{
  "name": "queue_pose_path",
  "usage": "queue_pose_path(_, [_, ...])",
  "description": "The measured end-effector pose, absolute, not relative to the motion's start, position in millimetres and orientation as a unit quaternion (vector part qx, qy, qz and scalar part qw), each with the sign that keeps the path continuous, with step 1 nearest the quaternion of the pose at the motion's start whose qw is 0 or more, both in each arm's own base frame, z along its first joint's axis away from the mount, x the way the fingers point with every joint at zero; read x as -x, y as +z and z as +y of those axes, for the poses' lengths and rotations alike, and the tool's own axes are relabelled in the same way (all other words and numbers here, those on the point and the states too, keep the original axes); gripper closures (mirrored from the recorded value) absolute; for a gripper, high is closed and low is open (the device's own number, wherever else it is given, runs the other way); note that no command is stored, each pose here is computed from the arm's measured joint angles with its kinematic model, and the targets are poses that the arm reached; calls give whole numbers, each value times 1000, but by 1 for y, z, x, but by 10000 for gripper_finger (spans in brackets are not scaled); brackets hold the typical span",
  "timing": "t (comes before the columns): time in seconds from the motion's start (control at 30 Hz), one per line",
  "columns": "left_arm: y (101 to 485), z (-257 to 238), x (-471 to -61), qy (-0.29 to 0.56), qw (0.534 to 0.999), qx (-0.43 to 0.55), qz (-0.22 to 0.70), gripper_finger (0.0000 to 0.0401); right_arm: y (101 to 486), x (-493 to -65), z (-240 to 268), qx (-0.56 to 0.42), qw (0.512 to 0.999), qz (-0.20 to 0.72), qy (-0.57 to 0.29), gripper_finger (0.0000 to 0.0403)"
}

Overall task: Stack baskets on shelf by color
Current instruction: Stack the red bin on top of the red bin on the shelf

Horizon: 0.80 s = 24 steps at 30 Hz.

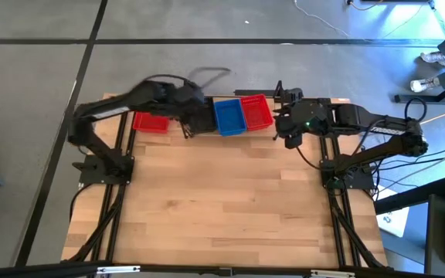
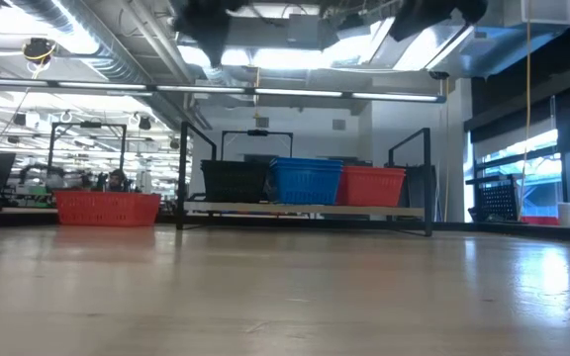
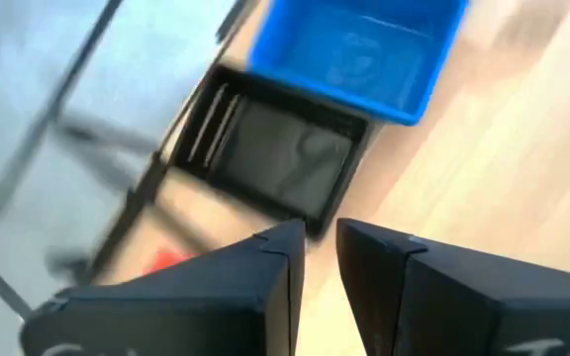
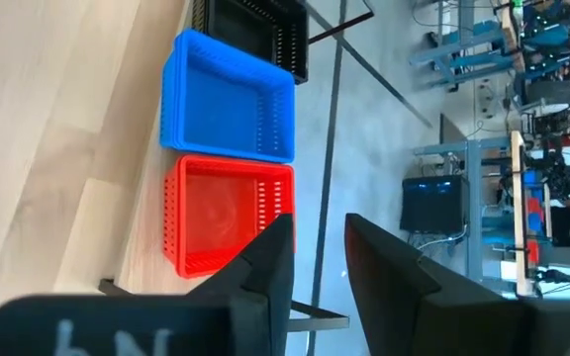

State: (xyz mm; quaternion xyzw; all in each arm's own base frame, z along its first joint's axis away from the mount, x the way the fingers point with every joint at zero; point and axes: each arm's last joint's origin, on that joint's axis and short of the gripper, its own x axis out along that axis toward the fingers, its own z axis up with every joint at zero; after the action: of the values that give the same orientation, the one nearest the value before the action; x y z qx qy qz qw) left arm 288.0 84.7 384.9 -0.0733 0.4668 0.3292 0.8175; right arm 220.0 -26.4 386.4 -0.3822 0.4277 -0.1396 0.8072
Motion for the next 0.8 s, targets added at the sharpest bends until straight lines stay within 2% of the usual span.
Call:
queue_pose_path(0.1, [401,85,-258,394,797,172,424,346,388,-218,-26,370,814,422,-147,306])
queue_pose_path(0.33, [410,88,-202,526,678,337,388,346,389,-216,-26,344,831,412,-145,306])
queue_pose_path(0.5, [399,100,-189,534,636,402,385,346,390,-218,-24,338,842,401,-129,306])
queue_pose_path(0.73, [355,129,-176,558,558,426,443,346,390,-218,-24,339,841,401,-127,306])
queue_pose_path(0.8, [340,138,-177,539,557,444,450,346,390,-218,-24,339,841,401,-127,306])
